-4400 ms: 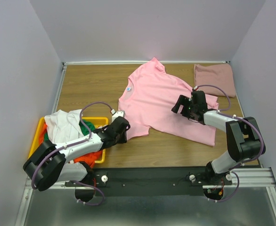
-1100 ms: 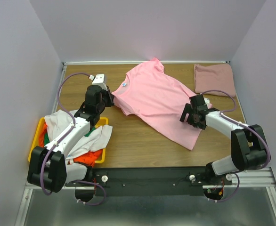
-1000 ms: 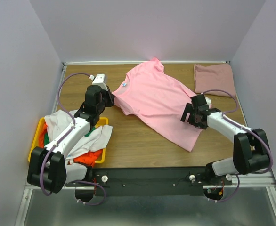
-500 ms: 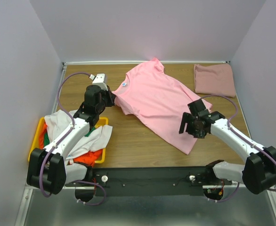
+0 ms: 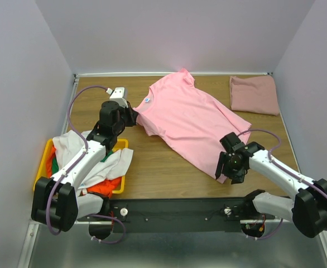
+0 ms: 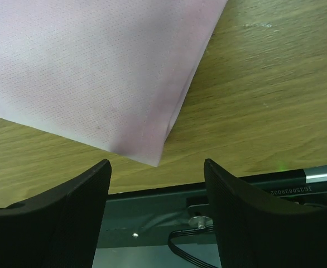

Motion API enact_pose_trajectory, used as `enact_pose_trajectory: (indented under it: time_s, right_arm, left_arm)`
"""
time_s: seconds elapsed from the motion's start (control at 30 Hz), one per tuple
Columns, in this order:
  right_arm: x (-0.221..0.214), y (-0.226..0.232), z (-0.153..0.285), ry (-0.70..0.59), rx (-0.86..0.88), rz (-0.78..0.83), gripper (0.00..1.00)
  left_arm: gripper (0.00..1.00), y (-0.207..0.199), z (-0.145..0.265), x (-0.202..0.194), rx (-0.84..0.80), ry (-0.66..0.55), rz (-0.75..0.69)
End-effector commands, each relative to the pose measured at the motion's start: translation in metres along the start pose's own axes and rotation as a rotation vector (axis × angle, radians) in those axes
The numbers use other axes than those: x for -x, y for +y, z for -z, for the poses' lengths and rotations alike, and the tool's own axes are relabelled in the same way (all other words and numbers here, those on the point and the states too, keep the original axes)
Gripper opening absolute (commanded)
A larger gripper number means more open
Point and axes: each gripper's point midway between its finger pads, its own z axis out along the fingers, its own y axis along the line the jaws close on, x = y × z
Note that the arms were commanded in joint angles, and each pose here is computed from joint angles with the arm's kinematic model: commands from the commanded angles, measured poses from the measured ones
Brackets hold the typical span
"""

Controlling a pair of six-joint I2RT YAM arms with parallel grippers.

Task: Fold and stack the t-shirts
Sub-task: Fold the tshirt

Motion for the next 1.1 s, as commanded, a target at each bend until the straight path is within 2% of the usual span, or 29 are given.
enact_pose_trajectory:
  time_s: [0.0,0.17,0.83,0.9,1.07]
  right_arm:
    - [-0.003,-0.006,0.002,-0.008,-0.026,-0.037,0.73]
    - [-0.002,-0.004,-0.002,-0.014,-0.021,-0.04,0.68]
    - [-0.002,0.001,-0.017,-0.061,-0.023,-0.07,0.57]
    - [-0.001,0.002,-0.018,-0.067,-0.018,-0.074,0.55]
    - [-0.008,0.004,-0.024,-0.048,-0.001,-0.083,0.4]
  left_arm:
    - [0.0,-0.006,0.006,0.007,-0.04,-0.032,-0.011]
    - [0.0,-0.009,0.007,0.009,-0.053,-0.034,-0.01]
    - [0.0,-0.011,0.008,0.006,-0.064,-0.028,-0.007]
    - [0.0,-0.012,0.008,0.008,-0.069,-0.031,-0.008]
    - [0.0,-0.012,0.008,0.007,-0.073,-0.028,-0.008]
